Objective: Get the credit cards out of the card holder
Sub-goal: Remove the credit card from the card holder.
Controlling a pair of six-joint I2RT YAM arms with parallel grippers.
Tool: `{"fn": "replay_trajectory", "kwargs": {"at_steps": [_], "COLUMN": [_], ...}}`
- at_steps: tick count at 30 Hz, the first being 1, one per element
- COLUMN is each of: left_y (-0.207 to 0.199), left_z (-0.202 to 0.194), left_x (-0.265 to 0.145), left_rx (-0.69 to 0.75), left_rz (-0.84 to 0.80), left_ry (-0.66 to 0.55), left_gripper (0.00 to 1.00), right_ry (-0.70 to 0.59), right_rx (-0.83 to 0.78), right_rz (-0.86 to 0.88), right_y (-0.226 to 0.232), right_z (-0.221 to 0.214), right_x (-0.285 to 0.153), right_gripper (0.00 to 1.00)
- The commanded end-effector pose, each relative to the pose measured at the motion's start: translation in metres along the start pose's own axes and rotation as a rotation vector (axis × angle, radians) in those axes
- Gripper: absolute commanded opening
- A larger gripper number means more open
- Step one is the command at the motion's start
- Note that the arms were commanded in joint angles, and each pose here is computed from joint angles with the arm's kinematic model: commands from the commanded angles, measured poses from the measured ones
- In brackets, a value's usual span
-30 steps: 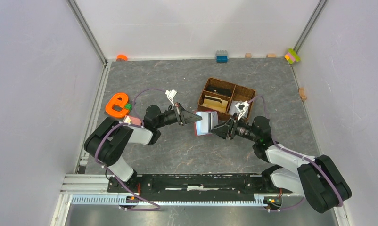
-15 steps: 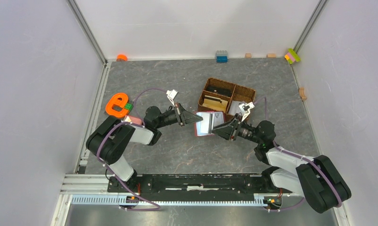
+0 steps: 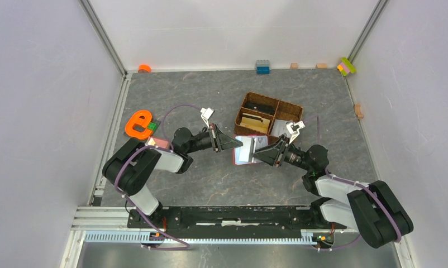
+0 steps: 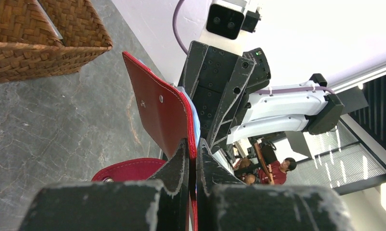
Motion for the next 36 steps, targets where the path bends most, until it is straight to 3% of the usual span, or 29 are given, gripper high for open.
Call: {"fn": "replay_trajectory", "kwargs": {"at_steps": [1, 6, 13, 18, 25, 36], "left_y": [-0.029, -0.033, -0.034, -0.034, -0.034, -0.033], "left_z": [-0.006, -0.01, -0.017, -0.021, -0.017, -0.003], "left_x": [0.005, 0.007, 0.014, 0.017, 0.014, -0.001], "left_rx": [0.077, 0.093, 0.095, 0.094, 0.093, 0.074], "left_rz": [-0.103, -0.107, -0.111, -0.116, -0.113, -0.123], "left_ry": [0.043, 0.063, 0.105, 0.125, 0.098, 0.022], "left_gripper": [0.02, 0.02, 0.02, 0.02, 0.02, 0.02], "right_ry": [-0.044, -0.081, -0.13, -0.144, -0.162, -0.194], "right_rx": [-0.033, -0.032, -0.022, -0.013, 0.001, 0.047], "right_rz": [0.043, 0.071, 0.074, 0.088, 0.069, -0.011], "right_y": [0.007, 0.013, 0.015, 0.018, 0.014, -0.001], "right_z": [0.008, 0.013, 0.019, 0.021, 0.022, 0.022], "right_x": [-0.003, -0.007, -0.014, -0.016, -0.02, -0.032], "right_gripper": [0.41, 0.4, 0.28, 0.25, 0.0, 0.0]}}
Point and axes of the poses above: each gripper's point midway between its finger pads, its own x axis out along the fingers, its own y axis along the line the jaws close on, z = x × y, the point moved 4 cm from there along -x, back along the fingers, and after that the axes turned 15 degrees about -x, right-handed, at the moved point
